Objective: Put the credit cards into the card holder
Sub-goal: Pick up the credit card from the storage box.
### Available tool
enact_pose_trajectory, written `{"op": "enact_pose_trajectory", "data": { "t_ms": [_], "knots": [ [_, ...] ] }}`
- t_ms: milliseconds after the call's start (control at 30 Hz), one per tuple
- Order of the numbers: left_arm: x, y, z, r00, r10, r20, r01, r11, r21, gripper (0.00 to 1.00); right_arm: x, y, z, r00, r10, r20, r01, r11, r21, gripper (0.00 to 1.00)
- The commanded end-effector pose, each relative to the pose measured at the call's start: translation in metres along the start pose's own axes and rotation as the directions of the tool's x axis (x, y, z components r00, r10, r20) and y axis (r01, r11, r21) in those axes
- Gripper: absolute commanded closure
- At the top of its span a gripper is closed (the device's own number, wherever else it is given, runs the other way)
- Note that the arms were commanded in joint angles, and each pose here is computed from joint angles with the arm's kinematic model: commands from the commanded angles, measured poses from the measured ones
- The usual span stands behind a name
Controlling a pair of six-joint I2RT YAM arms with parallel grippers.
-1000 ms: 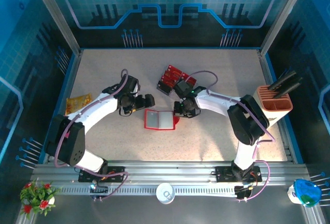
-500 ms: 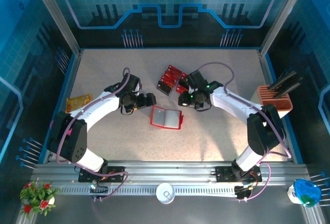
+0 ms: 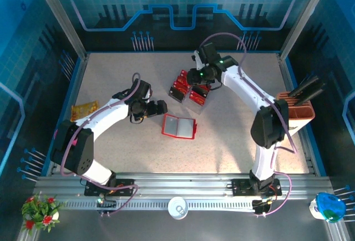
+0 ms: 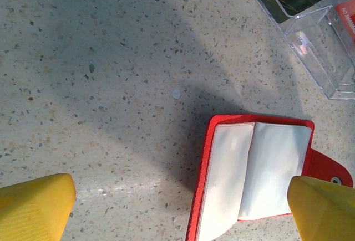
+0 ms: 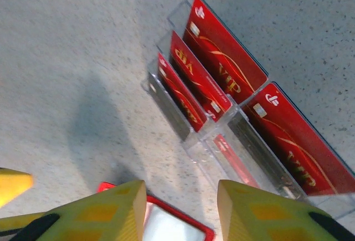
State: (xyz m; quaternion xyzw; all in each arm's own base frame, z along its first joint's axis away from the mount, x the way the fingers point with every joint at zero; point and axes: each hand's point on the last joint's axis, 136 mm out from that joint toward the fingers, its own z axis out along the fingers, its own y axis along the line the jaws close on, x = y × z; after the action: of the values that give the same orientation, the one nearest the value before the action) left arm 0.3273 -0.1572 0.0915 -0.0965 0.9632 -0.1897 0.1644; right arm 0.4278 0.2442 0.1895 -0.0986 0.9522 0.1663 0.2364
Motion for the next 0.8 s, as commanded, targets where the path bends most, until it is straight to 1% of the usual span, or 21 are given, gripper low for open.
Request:
{"op": "enact_pose_trajectory", "data": {
  "t_ms": [0, 233, 467, 767],
  "knots": [
    [0.003, 0.002, -0.002, 1.000, 0.024, -0.009, -0.025, 1.000, -0.017, 0.01, 0.024, -0.010, 0.011, 0.985, -0.101, -0.143, 0.112, 0.991, 0.069, 0.62],
    [0.008, 0.004, 0.001, 1.000, 0.005, -0.017, -0.005, 1.000, -0.015, 0.01, 0.032, -0.029, 0.030, 0.951, -0.196, -0.240, 0.245, 0.950, 0.194, 0.65],
    [0.009, 0.005, 0.005, 1.000, -0.001, -0.028, 0.000, 1.000, -0.018, 0.01, 0.041, -0.034, 0.044, 0.923, -0.242, -0.301, 0.318, 0.918, 0.236, 0.70],
    [0.010, 0.005, 0.006, 0.999, -0.009, -0.032, 0.008, 1.000, -0.018, 0.01, 0.047, -0.041, 0.057, 0.887, -0.296, -0.355, 0.405, 0.867, 0.290, 0.70]
  ]
}}
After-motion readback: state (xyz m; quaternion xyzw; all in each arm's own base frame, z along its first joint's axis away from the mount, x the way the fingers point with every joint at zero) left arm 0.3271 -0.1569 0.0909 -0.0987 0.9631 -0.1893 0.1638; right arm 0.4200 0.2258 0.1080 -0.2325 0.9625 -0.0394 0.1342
